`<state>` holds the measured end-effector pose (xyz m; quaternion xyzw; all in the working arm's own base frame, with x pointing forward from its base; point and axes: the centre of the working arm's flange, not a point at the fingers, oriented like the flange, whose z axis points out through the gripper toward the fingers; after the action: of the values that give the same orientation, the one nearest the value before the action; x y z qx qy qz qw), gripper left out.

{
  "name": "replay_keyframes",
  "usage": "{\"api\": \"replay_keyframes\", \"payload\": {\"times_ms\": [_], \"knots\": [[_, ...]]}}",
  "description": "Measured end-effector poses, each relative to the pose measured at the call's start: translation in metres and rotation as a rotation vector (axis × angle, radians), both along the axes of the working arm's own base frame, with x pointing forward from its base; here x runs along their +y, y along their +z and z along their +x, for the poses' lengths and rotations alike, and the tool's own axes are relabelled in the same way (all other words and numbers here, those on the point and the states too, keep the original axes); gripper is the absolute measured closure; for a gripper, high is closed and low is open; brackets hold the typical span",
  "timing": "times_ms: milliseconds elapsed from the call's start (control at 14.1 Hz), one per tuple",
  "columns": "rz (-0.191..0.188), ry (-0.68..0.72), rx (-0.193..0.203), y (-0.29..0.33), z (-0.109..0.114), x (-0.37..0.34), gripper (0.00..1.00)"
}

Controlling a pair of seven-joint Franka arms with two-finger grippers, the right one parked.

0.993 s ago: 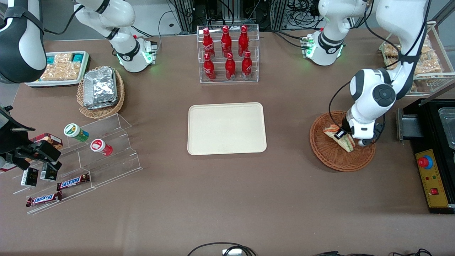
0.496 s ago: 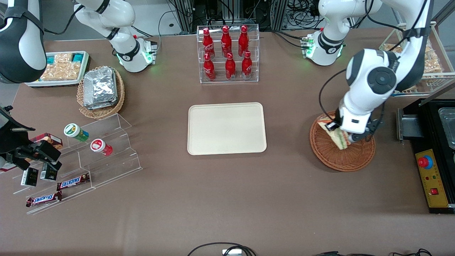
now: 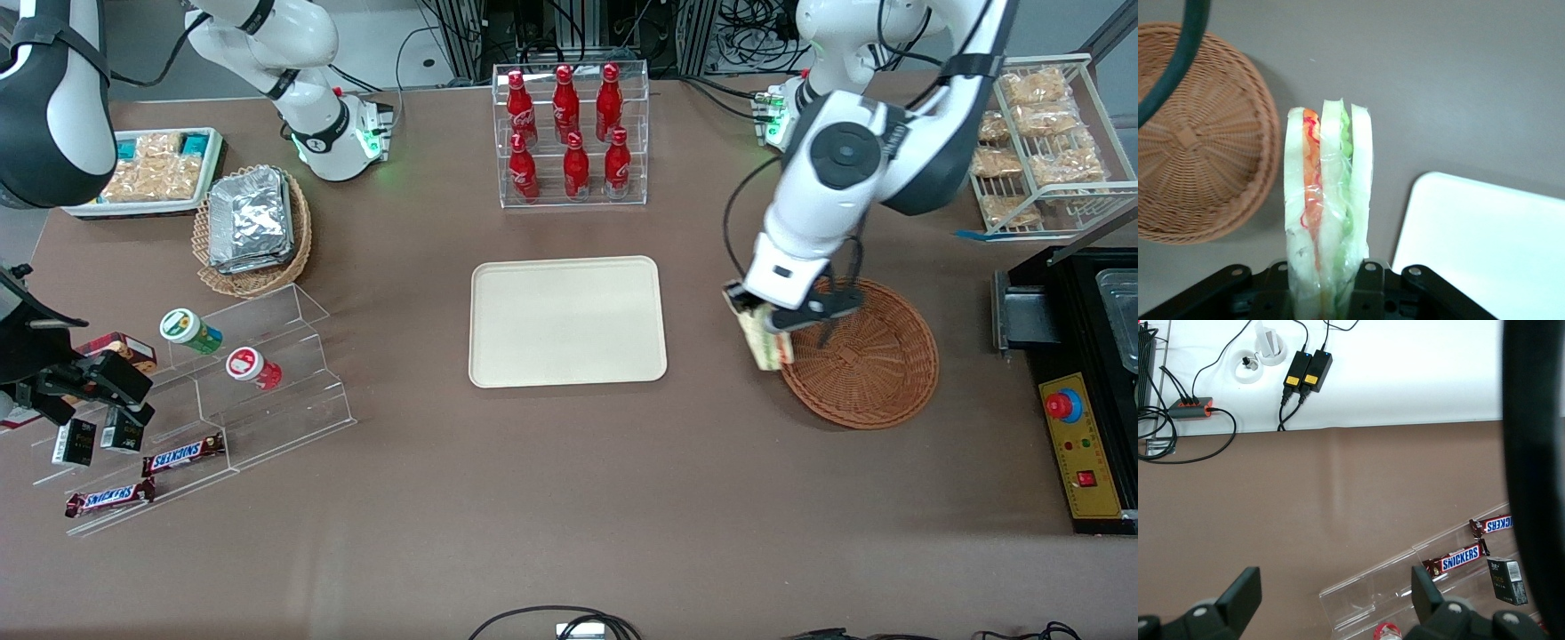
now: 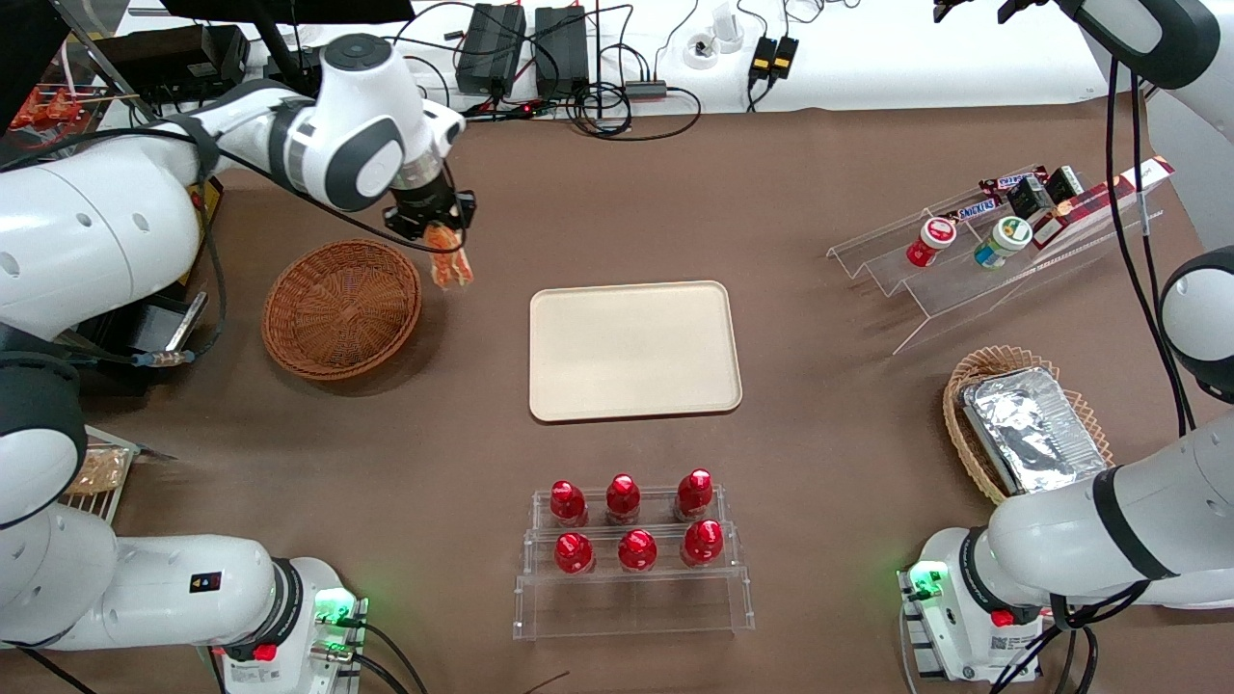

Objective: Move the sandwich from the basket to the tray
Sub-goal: 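Lift the sandwich and carry it with the left gripper over the tray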

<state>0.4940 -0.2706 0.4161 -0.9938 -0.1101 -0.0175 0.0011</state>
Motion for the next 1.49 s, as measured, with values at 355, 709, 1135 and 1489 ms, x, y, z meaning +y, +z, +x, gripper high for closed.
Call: {"api": "replay_keyframes", "payload": {"times_ms": [355,709,1135,1489], "knots": [[0.030,-0.180,0.008,-0.032,-0.024,-0.059,0.80],[0.015,-0.304,0.048,-0.075,-0.042,-0.097,0.80],[0.018,-0.338,0.066,-0.115,-0.069,-0.148,0.80],[0.053,-0.334,0.085,-0.175,-0.078,-0.175,0.80]]}}
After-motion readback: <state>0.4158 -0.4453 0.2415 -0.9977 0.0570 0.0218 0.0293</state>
